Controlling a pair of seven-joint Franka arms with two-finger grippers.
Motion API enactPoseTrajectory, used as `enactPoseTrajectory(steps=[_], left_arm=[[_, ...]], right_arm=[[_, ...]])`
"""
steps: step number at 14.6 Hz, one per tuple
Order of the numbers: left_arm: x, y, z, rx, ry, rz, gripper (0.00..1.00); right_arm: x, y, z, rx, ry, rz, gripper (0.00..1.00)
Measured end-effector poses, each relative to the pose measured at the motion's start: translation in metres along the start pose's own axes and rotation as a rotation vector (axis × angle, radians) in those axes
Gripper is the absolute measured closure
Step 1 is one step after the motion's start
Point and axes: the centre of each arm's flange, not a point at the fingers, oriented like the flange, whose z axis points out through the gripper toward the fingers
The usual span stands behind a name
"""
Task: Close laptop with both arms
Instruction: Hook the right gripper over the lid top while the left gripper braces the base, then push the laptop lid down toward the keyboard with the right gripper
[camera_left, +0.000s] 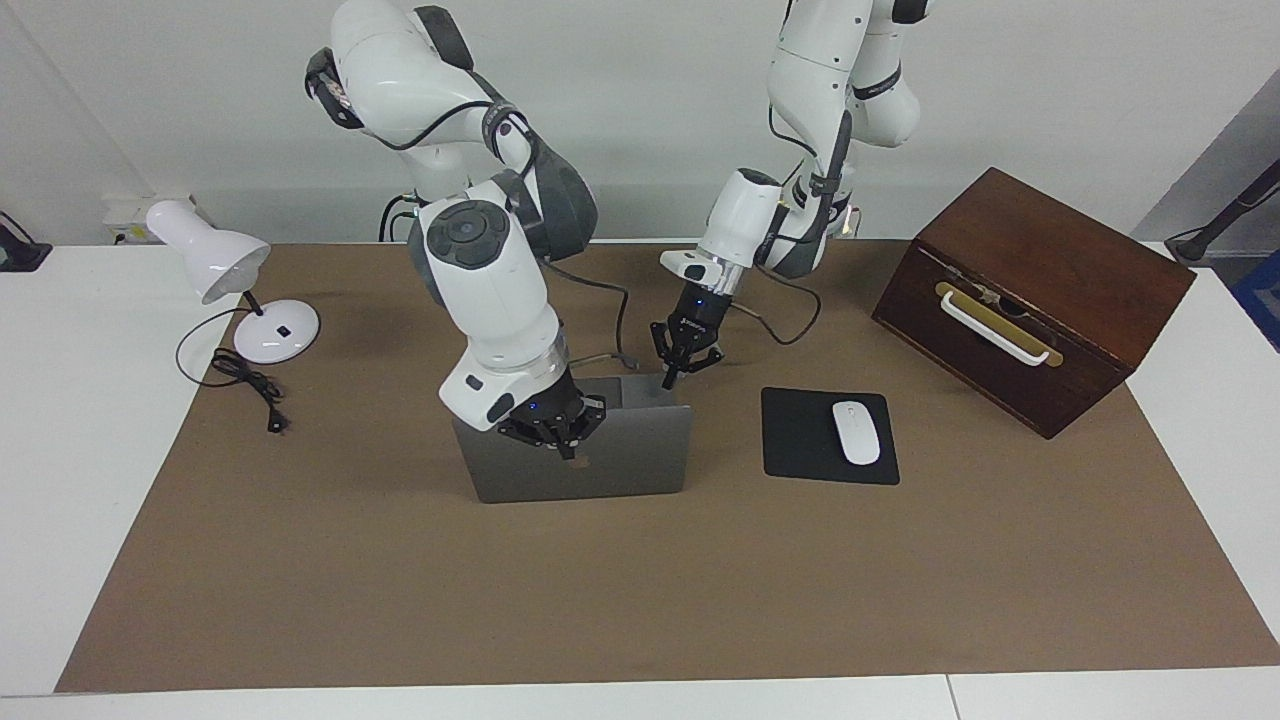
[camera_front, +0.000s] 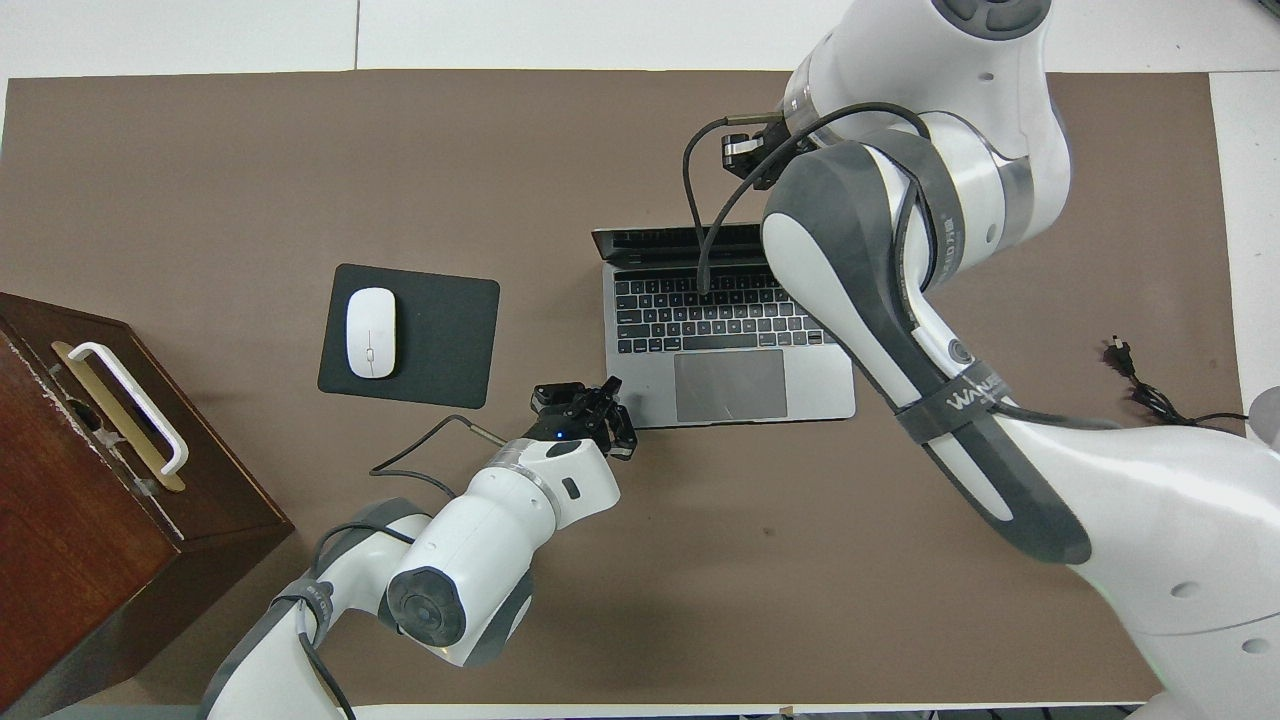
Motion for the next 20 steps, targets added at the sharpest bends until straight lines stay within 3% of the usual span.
enactPoseTrajectory(steps=[6, 13, 20], left_arm=[[-0.016, -0.002, 0.017, 0.005, -0.014, 0.034, 0.99], [-0.009, 0.027, 0.016, -0.021, 0.009, 0.03, 0.99], [-0.016, 0.018, 0.019, -0.006, -0.006, 0.086, 0.99]], right_arm=[[0.003, 0.003, 0.014, -0.013, -0.004, -0.001, 0.99], [0.002, 0.003, 0.015, -0.013, -0.005, -0.001, 0.99], [-0.001, -0.003, 0.018, -0.007, -0.015, -0.007, 0.99]])
